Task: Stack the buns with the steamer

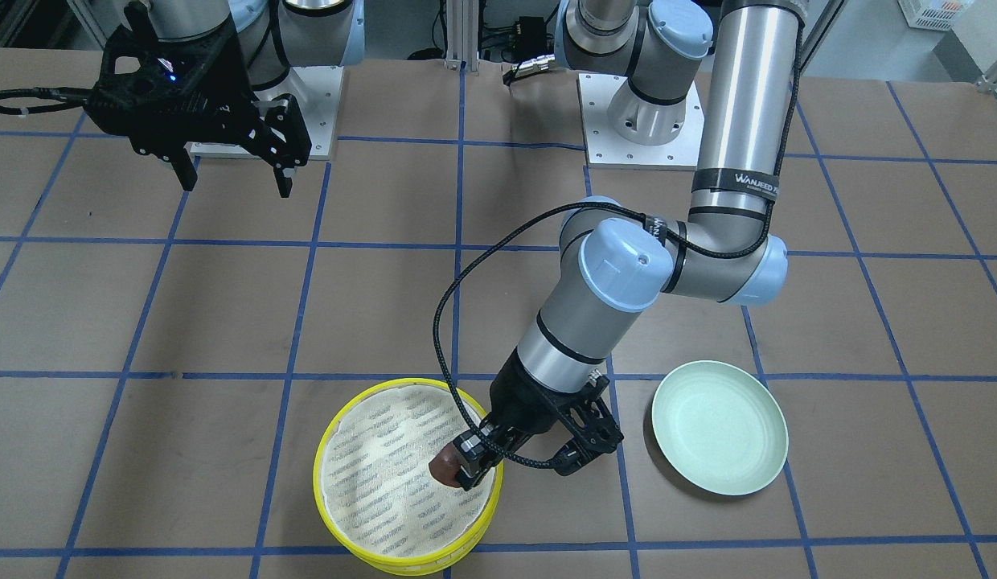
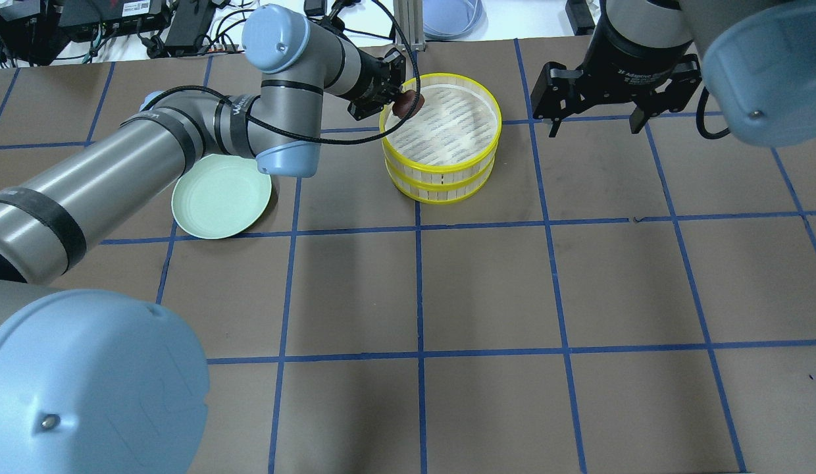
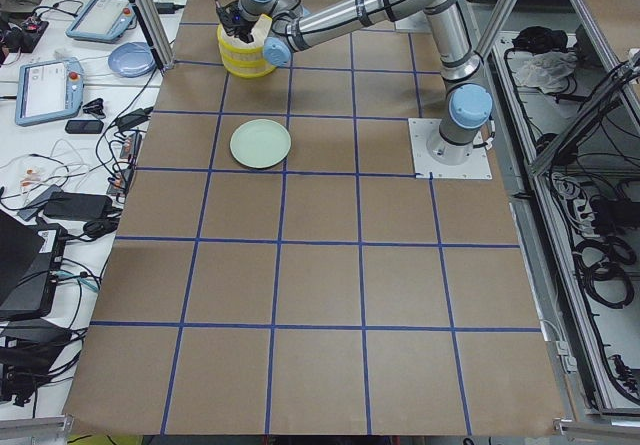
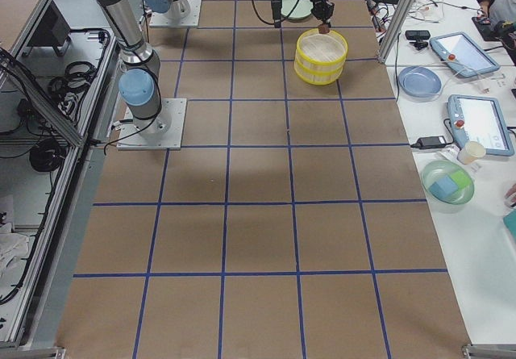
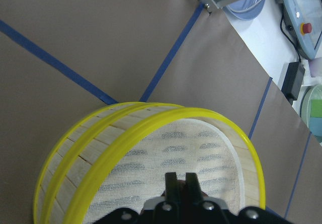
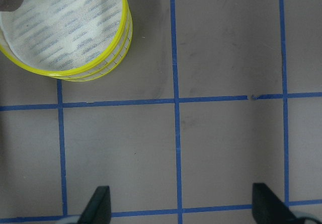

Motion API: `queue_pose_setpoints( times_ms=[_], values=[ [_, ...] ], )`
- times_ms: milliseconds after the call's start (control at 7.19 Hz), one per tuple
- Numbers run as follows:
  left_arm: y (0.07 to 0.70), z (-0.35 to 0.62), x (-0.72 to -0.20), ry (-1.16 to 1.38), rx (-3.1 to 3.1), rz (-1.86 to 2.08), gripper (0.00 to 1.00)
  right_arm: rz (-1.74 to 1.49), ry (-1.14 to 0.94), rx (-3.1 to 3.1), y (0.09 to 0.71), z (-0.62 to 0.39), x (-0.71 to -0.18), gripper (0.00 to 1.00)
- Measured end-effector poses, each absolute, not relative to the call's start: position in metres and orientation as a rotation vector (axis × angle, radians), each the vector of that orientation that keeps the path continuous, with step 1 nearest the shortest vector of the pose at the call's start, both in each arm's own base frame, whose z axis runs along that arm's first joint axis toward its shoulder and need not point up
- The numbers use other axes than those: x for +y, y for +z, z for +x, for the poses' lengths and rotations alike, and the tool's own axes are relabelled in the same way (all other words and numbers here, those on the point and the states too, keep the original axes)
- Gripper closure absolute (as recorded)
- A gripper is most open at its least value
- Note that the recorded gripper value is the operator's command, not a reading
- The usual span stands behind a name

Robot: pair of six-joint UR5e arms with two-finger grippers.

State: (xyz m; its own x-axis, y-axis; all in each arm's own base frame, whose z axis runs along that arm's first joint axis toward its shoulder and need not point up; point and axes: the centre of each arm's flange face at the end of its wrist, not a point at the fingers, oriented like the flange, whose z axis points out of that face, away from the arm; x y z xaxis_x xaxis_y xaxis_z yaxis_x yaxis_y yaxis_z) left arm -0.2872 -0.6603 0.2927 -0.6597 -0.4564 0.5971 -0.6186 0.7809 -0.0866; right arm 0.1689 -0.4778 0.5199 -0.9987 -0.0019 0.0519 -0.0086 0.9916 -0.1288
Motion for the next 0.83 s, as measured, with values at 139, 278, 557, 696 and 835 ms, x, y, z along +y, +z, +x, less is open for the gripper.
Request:
queue_pose_setpoints(
  times_ms=[139,278,557,696,835],
  values=[
    [0.289,-0.291,-0.660,0.372,-2.392,0.797,0.00,0.108,0.205,-3.075,0.520,0.167,-0.480,0.00],
    [0.288,-0.293,-0.660,0.364,-2.384,0.794,0.00,0.180,0.208,-3.069,0.520,0.165,-0.481,0.00],
    [0.297,-0.294,-0.660,0.366,-2.376,0.770,0.00,0.221,0.197,-3.073,0.517,0.162,-0.485,0.00],
    [0.310,-0.285,-0.662,0.386,-2.400,0.721,0.01,0.224,0.194,-3.078,0.517,0.161,-0.485,0.00],
    [0.320,-0.261,-0.666,0.404,-2.476,0.622,0.00,0.225,0.196,-3.086,0.518,0.162,-0.484,0.00]
  ],
)
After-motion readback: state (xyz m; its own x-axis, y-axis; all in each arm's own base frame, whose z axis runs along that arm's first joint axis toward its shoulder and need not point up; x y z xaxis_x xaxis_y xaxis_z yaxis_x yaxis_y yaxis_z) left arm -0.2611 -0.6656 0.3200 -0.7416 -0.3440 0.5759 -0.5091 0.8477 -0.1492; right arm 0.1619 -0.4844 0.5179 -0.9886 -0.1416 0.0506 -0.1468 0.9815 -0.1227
